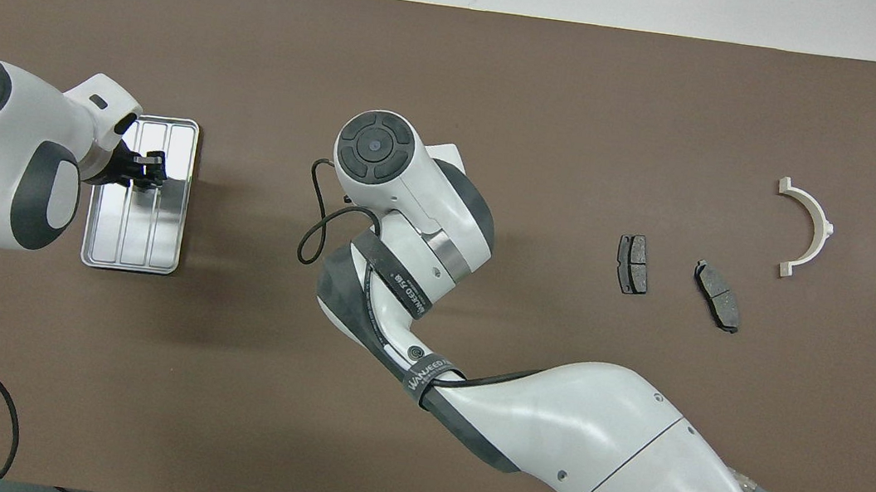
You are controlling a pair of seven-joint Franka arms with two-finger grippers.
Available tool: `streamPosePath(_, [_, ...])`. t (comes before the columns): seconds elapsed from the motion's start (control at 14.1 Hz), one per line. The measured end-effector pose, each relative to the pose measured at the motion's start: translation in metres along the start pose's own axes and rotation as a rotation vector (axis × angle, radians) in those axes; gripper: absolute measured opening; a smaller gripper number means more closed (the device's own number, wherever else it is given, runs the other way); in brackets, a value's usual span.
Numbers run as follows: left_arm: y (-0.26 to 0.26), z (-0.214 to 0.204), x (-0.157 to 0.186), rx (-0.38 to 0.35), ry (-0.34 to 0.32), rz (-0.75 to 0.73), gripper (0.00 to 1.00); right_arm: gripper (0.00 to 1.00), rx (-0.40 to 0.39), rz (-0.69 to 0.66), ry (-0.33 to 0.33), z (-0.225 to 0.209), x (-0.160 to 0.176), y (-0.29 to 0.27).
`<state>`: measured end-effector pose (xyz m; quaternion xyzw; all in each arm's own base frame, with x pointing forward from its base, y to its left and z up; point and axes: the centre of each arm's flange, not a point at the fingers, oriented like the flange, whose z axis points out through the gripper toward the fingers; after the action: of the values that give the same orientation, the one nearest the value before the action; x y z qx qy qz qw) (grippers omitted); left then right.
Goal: Place bearing gear from tray to pile
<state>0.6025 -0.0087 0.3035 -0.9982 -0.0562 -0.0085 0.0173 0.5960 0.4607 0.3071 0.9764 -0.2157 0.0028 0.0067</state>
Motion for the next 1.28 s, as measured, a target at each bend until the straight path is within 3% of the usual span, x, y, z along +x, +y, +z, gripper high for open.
streamPosePath(0.35, [-0.001,0.003,-0.002,-0.001,0.003,-0.002,0.50,1.00,-0.002,-0.009,-0.003,0.009,-0.005,-0.004])
streamPosePath(0.5, [-0.004,0.002,-0.002,-0.001,0.003,-0.007,0.41,1.00,-0.004,-0.009,-0.005,0.010,-0.005,-0.003])
streamPosePath(0.85, [-0.009,0.002,-0.002,-0.001,0.005,-0.017,0.41,1.00,0.010,-0.015,-0.006,0.024,-0.009,-0.006])
streamPosePath(1.14, [-0.009,0.002,-0.001,-0.003,0.012,-0.016,0.40,0.90,0.004,-0.017,-0.009,0.028,-0.011,-0.005])
streamPosePath(1.28, [-0.008,0.001,-0.001,-0.005,0.020,-0.015,0.41,0.79,0.008,-0.017,-0.008,0.026,-0.011,-0.006])
